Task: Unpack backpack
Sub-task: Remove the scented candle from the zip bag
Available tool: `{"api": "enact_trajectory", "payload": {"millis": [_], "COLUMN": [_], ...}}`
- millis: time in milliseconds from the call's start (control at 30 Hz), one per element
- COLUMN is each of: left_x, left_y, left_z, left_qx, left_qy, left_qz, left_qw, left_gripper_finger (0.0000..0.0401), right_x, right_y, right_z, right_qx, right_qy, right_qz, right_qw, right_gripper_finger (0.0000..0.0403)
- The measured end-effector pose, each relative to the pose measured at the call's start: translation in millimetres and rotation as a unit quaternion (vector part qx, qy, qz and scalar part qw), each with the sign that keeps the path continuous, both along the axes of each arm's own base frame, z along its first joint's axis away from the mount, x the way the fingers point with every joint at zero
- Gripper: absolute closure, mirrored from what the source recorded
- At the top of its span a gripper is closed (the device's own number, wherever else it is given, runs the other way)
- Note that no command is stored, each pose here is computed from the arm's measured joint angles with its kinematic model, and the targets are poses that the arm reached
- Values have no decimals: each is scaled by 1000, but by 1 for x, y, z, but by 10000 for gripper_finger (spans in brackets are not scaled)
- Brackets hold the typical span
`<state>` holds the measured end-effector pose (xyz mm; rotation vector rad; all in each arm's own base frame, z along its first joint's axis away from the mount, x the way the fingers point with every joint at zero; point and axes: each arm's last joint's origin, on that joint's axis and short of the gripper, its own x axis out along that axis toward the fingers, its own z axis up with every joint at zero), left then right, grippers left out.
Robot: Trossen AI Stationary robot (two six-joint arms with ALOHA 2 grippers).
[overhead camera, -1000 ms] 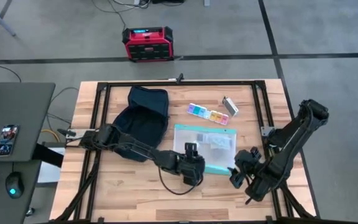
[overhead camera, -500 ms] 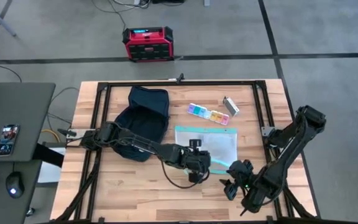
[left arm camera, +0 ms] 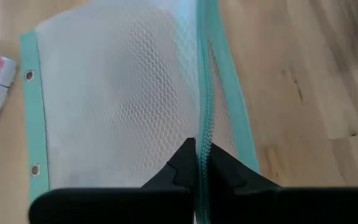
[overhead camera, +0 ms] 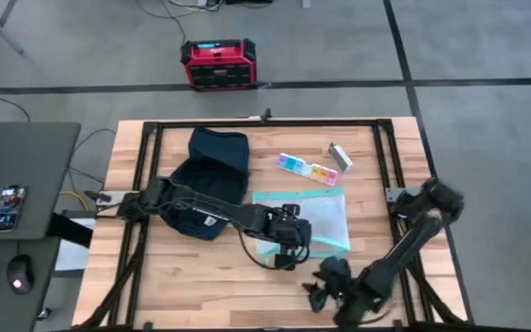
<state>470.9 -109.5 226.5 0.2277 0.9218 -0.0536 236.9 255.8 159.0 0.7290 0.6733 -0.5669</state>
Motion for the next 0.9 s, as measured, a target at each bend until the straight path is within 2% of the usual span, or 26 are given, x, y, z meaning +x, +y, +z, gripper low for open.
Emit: {"api": "enact_trajectory", "payload": {"millis": [33, 67, 133, 167, 233, 300, 400, 533, 633, 733, 900], "left_x": [0, 0, -1, -1, -1, -1, -2, -3, -5, -7, -9], "left_y": [1, 2, 0, -2, -2, 0, -5, -6, -9, -14, -24], "left_z": [0, 0, -1, 0, 0, 0, -1, -1, -2, -3, -2], "left_qx": [-3, -2, 0, 0, 0, 1, 0, -10, -26, -36, -37], "left_qy": [3, 5, 6, 5, 5, 6, 10, 13, 25, 36, 34], "left_qz": [-1, -2, -9, -10, -9, -7, -15, -27, -50, -74, -102], "left_qw": [1000, 1000, 1000, 1000, 1000, 1000, 1000, 999, 998, 996, 994], "left_gripper_finger": [401, 401, 401, 401, 401, 401, 401, 401, 401, 401, 401], "right_x": [-2, -1, -4, -6, -5, -6, 2, 5, 6, 3, 10], "right_y": [-6, -9, -14, -16, -18, -27, -27, -38, -45, -54, -64], "right_z": [-9, -4, 22, 27, 21, 6, 14, 2, 13, 9, 11], "right_qx": [-37, -41, -5, -11, -22, -59, -39, -75, -81, -109, -121], "right_qy": [30, 19, -7, -17, -7, 38, 16, 52, 46, 75, 86], "right_qz": [-4, -13, -37, -47, -54, -59, -71, -73, -88, -101, -107], "right_qw": [999, 999, 999, 999, 998, 996, 997, 993, 992, 986, 983], "right_gripper_finger": [148, 148, 148, 148, 148, 148, 148, 148, 148, 148, 148]}}
